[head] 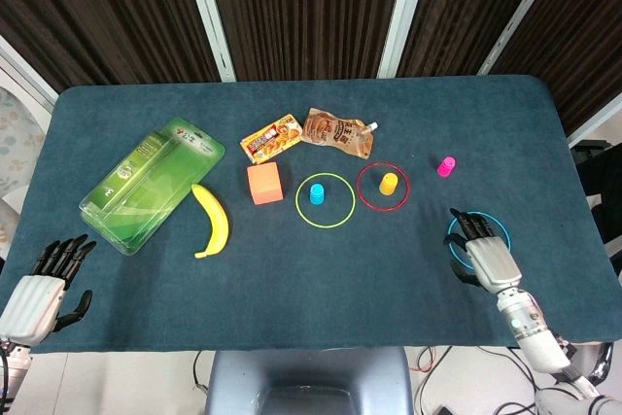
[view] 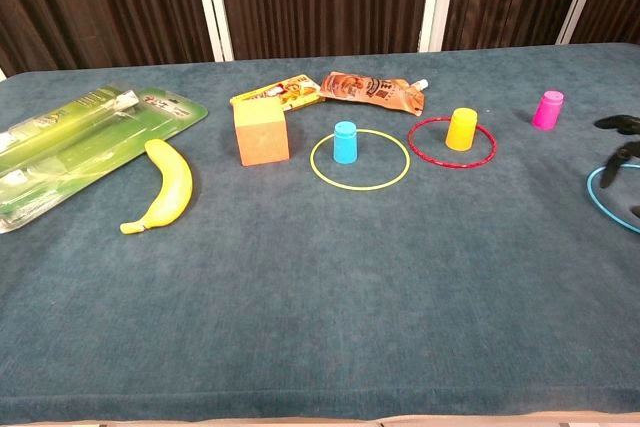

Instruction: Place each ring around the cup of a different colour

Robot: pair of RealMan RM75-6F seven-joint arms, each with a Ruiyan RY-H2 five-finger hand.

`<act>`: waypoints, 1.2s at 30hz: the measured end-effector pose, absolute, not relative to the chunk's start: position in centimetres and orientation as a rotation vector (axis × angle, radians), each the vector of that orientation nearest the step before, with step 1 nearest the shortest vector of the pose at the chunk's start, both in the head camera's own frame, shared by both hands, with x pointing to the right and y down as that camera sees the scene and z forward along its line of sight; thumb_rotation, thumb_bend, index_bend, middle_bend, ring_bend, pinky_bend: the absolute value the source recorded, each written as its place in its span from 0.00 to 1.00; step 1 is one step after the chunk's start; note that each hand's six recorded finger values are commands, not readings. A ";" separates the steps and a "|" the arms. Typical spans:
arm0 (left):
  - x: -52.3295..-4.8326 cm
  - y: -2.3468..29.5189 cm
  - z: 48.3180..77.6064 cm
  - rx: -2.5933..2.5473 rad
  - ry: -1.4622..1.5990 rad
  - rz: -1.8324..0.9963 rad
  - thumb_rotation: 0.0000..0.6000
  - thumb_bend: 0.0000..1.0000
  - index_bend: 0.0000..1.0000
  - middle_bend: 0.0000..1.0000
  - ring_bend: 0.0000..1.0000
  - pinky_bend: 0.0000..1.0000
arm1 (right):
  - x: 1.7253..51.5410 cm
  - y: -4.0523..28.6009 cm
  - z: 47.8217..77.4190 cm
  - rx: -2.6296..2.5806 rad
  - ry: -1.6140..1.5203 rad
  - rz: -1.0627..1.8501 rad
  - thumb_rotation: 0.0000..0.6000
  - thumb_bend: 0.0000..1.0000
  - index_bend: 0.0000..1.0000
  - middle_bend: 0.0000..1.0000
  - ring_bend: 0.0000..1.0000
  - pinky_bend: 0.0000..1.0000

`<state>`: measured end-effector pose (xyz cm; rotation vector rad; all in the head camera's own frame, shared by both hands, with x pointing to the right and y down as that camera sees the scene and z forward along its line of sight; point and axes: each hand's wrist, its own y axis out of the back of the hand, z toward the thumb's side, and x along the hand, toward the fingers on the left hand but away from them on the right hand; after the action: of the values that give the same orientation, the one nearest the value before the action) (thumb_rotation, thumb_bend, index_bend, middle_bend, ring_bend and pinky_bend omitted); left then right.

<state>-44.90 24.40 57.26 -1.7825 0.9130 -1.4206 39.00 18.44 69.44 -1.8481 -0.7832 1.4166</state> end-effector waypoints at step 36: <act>-44.7 24.5 57.4 -1.778 0.907 -1.422 1.00 0.48 0.00 0.00 0.00 0.05 | 45.8 21.2 71.7 -1.837 -0.814 1.584 1.00 0.50 0.64 0.08 0.00 0.00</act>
<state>-44.75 24.48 57.35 -1.7781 0.9069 -1.4216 45.85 21.25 71.70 -1.8371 -0.8141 1.5843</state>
